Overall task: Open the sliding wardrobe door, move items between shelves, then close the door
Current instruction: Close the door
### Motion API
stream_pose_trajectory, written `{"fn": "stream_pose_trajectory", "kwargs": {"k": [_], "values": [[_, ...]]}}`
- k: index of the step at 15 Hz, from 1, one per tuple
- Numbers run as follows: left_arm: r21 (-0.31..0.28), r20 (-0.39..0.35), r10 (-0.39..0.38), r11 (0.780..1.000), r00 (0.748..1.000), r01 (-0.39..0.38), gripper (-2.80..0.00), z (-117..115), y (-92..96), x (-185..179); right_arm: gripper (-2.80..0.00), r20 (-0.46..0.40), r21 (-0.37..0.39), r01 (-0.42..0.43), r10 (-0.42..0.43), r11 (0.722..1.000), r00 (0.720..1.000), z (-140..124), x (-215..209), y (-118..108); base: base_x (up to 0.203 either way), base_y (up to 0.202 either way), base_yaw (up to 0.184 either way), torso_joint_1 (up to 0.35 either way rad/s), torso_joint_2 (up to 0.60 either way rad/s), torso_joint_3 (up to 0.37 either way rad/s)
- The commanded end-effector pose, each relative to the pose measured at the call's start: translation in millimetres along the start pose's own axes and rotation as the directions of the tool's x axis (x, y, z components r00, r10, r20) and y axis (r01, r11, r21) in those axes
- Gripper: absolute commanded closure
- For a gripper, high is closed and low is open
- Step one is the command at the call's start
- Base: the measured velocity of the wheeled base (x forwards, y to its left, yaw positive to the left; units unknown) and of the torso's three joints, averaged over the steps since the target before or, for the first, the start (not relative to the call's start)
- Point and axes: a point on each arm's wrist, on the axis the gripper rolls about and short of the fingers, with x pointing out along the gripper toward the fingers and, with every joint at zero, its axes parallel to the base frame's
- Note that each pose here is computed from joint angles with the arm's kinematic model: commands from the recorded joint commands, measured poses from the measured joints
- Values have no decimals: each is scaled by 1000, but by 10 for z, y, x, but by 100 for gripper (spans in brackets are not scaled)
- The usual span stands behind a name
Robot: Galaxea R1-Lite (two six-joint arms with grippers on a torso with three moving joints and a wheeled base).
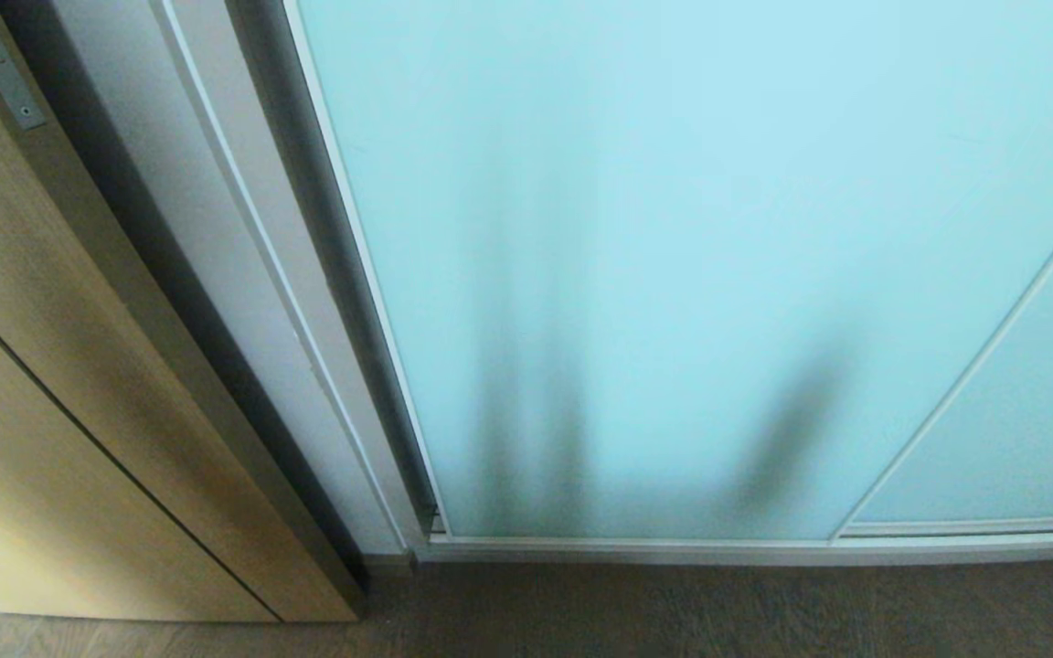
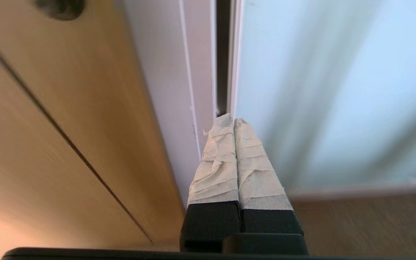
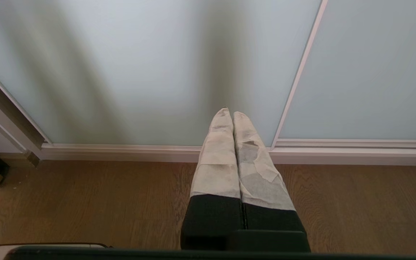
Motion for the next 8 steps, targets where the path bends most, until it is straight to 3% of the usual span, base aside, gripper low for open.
{"fn": "stream_pose_trajectory", "kwargs": {"k": [1, 3, 8], "values": [[-9, -250, -22, 1000, 968, 21, 0, 31, 49, 393, 0, 1, 0, -2, 2, 1000, 1000, -4, 0, 0, 0, 0, 0, 0, 0, 0], [16, -327, -31, 999, 944, 38, 0, 2, 66, 547, 0, 2, 0, -2, 2, 1000, 1000, 0, -1, 0, 0, 0, 0, 0, 0, 0], [17, -379, -33, 999, 925, 43, 0, 39, 109, 877, 0, 2, 0, -1, 1, 1000, 1000, 0, -1, 0, 0, 0, 0, 0, 0, 0]]}}
